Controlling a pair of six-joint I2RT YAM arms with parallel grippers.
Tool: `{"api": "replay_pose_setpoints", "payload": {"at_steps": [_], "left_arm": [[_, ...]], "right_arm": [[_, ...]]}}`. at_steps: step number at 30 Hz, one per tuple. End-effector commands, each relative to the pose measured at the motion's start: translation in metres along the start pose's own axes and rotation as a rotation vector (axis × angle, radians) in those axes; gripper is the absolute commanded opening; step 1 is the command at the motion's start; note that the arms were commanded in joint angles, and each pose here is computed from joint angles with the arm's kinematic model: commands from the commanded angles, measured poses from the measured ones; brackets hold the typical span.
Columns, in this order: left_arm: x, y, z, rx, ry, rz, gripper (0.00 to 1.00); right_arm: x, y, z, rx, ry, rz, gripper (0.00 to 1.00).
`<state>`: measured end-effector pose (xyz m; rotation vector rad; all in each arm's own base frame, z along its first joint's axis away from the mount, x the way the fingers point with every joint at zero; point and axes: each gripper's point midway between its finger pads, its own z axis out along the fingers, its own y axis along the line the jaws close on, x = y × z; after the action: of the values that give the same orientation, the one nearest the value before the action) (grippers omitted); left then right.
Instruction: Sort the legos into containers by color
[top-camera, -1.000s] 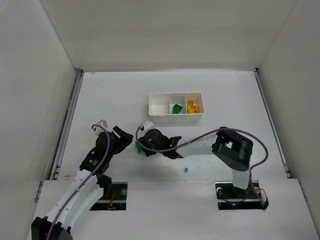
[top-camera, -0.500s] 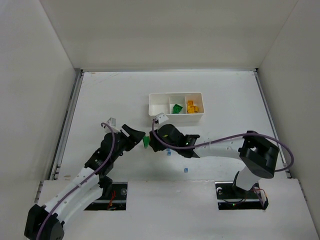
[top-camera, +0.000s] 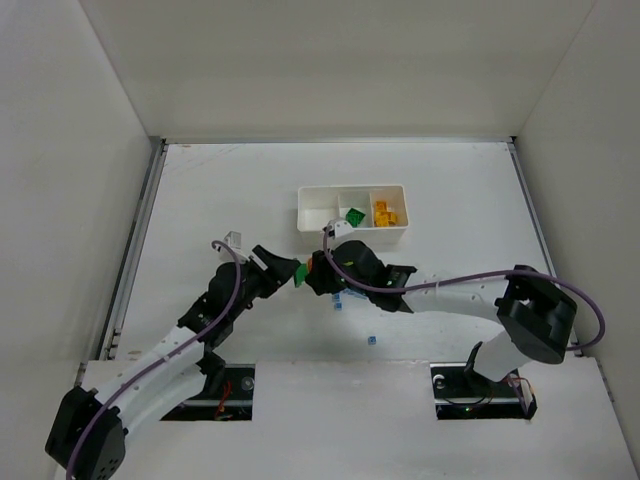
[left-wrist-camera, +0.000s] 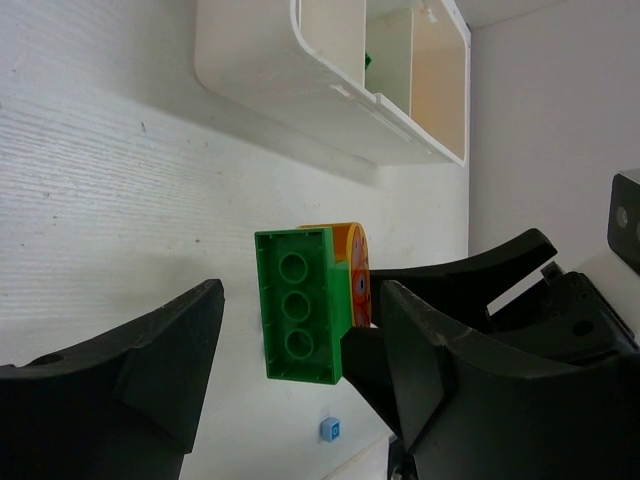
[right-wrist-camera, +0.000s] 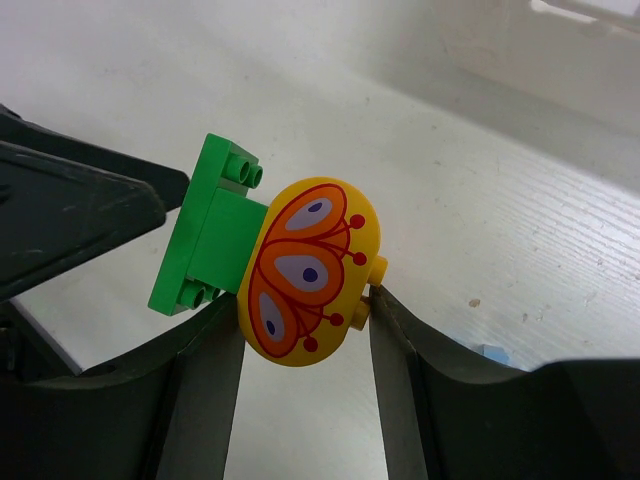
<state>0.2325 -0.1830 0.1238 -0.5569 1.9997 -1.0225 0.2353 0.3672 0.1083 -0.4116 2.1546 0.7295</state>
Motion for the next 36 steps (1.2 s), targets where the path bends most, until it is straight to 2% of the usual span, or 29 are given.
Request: {"api": "replay_pose_setpoints", "payload": {"at_steps": [1,10,26,36], "left_arm": [[-0.005,-0.021,0.003,0.084,-0.021,-0.018,0.61],[-0.002,-0.032,0.012,0.119,-0.015,-0.033,0.55],[-0.005,-0.034,0.013,0.128,-0.031,-0.046,0.19],[-0.011,-0.035,0.011,0.126,-0.033,-0.016,0.14]], "right_arm": [[-0.031,0.019,-0.008,-0.079,-0.093,0.049,0.32],[-0.037,0.027,-0.012,-0.119,-0.119,0.079,0.31],[-0.038,0.008,-0.013,-0.082,-0.135,0.1,0.3],[-0.052,-0.029,-0.034,-0.026,-0.191,0.132,0.29]]}}
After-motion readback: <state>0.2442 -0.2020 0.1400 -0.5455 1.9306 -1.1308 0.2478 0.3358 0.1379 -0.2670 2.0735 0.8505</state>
